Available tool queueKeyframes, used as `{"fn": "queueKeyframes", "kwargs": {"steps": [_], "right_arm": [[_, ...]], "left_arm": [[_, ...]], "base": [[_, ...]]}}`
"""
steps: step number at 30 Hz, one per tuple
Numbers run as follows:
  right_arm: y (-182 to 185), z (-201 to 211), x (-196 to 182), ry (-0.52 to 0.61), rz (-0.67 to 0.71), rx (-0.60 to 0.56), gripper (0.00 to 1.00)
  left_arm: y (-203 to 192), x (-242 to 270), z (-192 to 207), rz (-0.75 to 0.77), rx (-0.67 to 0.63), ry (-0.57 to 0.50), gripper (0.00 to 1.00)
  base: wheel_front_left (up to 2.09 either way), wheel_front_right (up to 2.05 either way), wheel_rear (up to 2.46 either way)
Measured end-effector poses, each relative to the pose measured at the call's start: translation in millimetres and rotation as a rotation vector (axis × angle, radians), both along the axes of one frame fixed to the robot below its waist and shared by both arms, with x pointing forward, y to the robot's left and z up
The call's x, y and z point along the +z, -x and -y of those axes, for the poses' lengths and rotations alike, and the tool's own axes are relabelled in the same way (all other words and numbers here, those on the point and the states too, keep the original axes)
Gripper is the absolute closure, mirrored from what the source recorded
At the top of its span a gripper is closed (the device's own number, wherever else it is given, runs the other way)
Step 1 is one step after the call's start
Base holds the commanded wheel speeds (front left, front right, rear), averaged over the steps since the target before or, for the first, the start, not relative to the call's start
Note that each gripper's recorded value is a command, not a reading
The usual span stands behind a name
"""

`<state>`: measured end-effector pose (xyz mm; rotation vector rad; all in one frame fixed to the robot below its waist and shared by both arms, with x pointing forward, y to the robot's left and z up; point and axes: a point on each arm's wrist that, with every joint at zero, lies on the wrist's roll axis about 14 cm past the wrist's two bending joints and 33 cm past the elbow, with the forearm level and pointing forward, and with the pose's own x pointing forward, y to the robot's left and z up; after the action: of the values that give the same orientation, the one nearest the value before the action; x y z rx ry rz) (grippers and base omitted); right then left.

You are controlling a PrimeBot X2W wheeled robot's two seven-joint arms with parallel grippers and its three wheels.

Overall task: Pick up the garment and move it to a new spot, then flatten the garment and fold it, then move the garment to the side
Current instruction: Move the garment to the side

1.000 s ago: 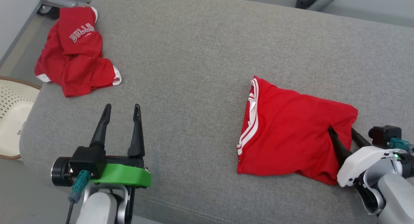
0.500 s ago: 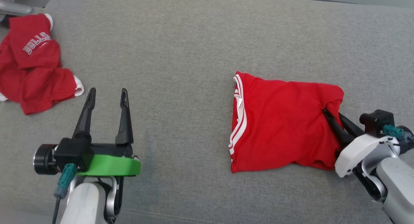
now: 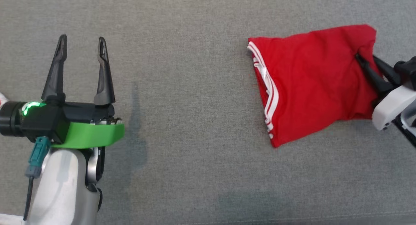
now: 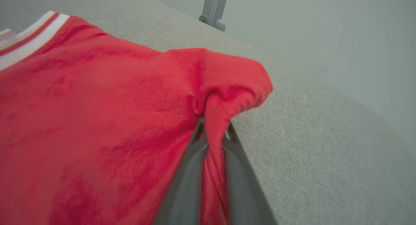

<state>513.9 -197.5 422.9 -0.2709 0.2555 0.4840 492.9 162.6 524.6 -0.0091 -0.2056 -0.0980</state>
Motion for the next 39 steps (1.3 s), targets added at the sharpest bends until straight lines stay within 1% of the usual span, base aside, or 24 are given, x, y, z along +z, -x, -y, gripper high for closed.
{"fn": "queueKeyframes", "kwargs": {"steps": [3, 7, 13, 16, 17, 21, 23, 24, 25, 26, 30, 33, 37, 38, 39], "right_arm": [[-12.1, 37.6, -3.8, 0.083, 0.003, -0.044, 1.00], [-18.3, 89.0, -12.4, 0.202, -0.024, -0.103, 1.00], [-8.3, 167.2, -20.8, 0.408, -0.093, -0.179, 1.00], [-7.2, 193.9, -19.4, 0.459, -0.105, -0.229, 1.00], [-7.2, 193.9, -19.4, 0.459, -0.105, -0.229, 1.00], [-16.8, 223.1, -6.8, 0.510, -0.070, -0.311, 1.00], [-14.5, 230.0, -13.0, 0.519, -0.084, -0.338, 1.00], [-12.1, 231.2, -19.3, 0.510, -0.098, -0.353, 0.87], [-10.4, 230.7, -24.4, 0.502, -0.107, -0.360, 0.53], [-9.9, 231.9, -27.0, 0.494, -0.110, -0.376, 0.00], [-17.9, 237.6, -18.1, 0.440, -0.067, -0.457, 0.00], [-25.5, 237.9, -0.3, 0.374, 0.001, -0.515, 0.00], [-28.1, 230.3, 29.7, 0.262, 0.117, -0.570, 0.00], [-25.2, 218.5, 41.0, 0.198, 0.168, -0.576, 0.00], [-23.1, 213.7, 46.4, 0.162, 0.193, -0.586, 0.00]], "left_arm": [[-16.2, -8.1, 9.6, 0.001, -0.033, -0.014, 0.00], [-35.0, -25.7, 27.8, -0.023, -0.095, -0.033, 0.00], [-54.7, -54.9, 53.5, -0.064, -0.176, -0.037, 0.00], [-60.8, -67.3, 61.6, -0.078, -0.201, -0.036, 0.00], [-60.8, -67.3, 61.6, -0.078, -0.201, -0.036, 0.00], [-65.2, -84.5, 70.1, -0.109, -0.227, -0.038, 0.00], [-66.5, -90.5, 75.4, -0.118, -0.241, -0.036, 0.00], [-66.9, -93.0, 77.5, -0.122, -0.247, -0.034, 0.00], [-67.2, -95.5, 79.0, -0.128, -0.251, -0.034, 0.00], [-67.4, -97.2, 81.1, -0.131, -0.257, -0.032, 0.00], [-67.2, -98.2, 86.6, -0.134, -0.271, -0.028, 0.00], [-66.6, -92.4, 87.0, -0.123, -0.270, -0.028, 0.00], [-61.5, -86.5, 83.5, -0.124, -0.254, -0.017, 0.00], [-56.0, -85.3, 81.9, -0.135, -0.247, -0.010, 0.00], [-53.1, -83.9, 80.6, -0.137, -0.241, -0.006, 0.00]], "base": [[0.00, 0.00, 0.00], [0.00, 0.00, 0.00], [0.00, 0.00, 0.00], [0.00, 0.00, 0.00], [0.00, 0.00, 0.00], [0.00, 0.00, 0.00], [0.00, 0.00, 0.00], [0.00, 0.00, 0.00], [0.00, 0.00, 0.00], [0.00, 0.00, 0.00], [0.00, 0.00, 0.00], [0.00, 0.00, 0.00], [0.00, 0.00, 0.00], [0.00, 0.00, 0.00], [0.00, 0.00, 0.00]]}}
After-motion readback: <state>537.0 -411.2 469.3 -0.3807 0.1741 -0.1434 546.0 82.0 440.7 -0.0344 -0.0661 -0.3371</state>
